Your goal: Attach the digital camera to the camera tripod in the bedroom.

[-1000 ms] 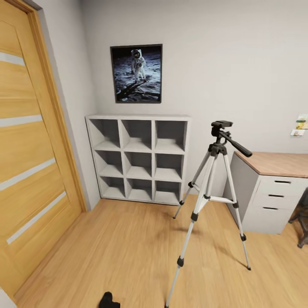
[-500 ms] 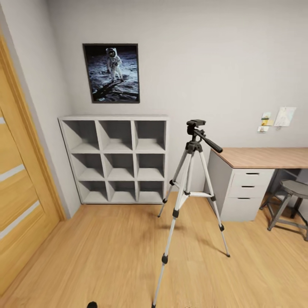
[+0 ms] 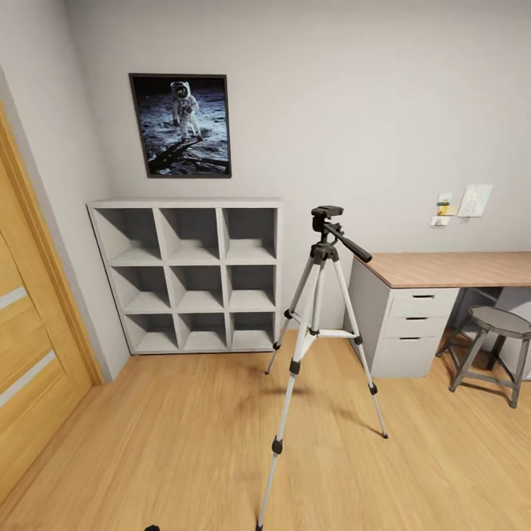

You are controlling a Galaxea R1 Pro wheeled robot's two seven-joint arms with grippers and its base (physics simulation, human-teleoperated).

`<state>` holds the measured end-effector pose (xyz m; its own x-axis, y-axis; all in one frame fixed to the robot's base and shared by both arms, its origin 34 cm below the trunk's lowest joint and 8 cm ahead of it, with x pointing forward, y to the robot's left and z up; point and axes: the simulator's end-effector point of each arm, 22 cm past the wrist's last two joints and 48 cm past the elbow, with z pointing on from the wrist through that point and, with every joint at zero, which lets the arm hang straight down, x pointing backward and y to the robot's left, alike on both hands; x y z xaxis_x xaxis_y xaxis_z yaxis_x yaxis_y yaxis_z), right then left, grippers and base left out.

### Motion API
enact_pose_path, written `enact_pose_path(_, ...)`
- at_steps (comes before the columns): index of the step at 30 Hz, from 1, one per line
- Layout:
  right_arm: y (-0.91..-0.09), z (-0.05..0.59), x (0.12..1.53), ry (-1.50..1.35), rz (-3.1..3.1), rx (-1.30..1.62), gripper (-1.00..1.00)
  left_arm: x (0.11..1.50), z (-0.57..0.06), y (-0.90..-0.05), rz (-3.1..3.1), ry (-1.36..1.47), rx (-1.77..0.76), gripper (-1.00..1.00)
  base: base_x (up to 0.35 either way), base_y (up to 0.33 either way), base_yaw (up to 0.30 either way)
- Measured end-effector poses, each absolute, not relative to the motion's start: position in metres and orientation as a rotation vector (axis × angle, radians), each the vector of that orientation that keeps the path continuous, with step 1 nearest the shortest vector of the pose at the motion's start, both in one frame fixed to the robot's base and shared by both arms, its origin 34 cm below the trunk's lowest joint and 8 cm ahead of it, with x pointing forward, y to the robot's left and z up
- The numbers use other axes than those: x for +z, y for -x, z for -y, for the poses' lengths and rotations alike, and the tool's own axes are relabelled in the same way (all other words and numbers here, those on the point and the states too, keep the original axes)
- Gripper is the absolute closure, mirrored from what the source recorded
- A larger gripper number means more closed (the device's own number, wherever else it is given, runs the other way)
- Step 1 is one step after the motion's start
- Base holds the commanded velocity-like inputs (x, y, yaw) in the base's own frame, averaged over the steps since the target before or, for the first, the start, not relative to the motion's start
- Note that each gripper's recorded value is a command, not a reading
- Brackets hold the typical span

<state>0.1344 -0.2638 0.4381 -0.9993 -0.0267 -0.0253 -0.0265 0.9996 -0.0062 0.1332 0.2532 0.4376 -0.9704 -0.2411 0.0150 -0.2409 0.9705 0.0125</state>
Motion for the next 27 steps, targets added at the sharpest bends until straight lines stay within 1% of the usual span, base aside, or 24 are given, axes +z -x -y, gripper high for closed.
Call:
enact_pose_path(21,-0.1341,0.2644,0.4381,0.046,-3.117,-0.015,-1.00,0.4376,-0.2520,-0.1332,3.102,-0.377,-0.014,-1.00,0.000,0.000,0.000)
enact_pose_path(27,-0.1340,0.2644,0.4381,0.046,-3.117,-0.015,-1.00,0.4377,-0.2512,-0.1332,3.102,-0.376,-0.013,-1.00,0.055,0.000,0.000)
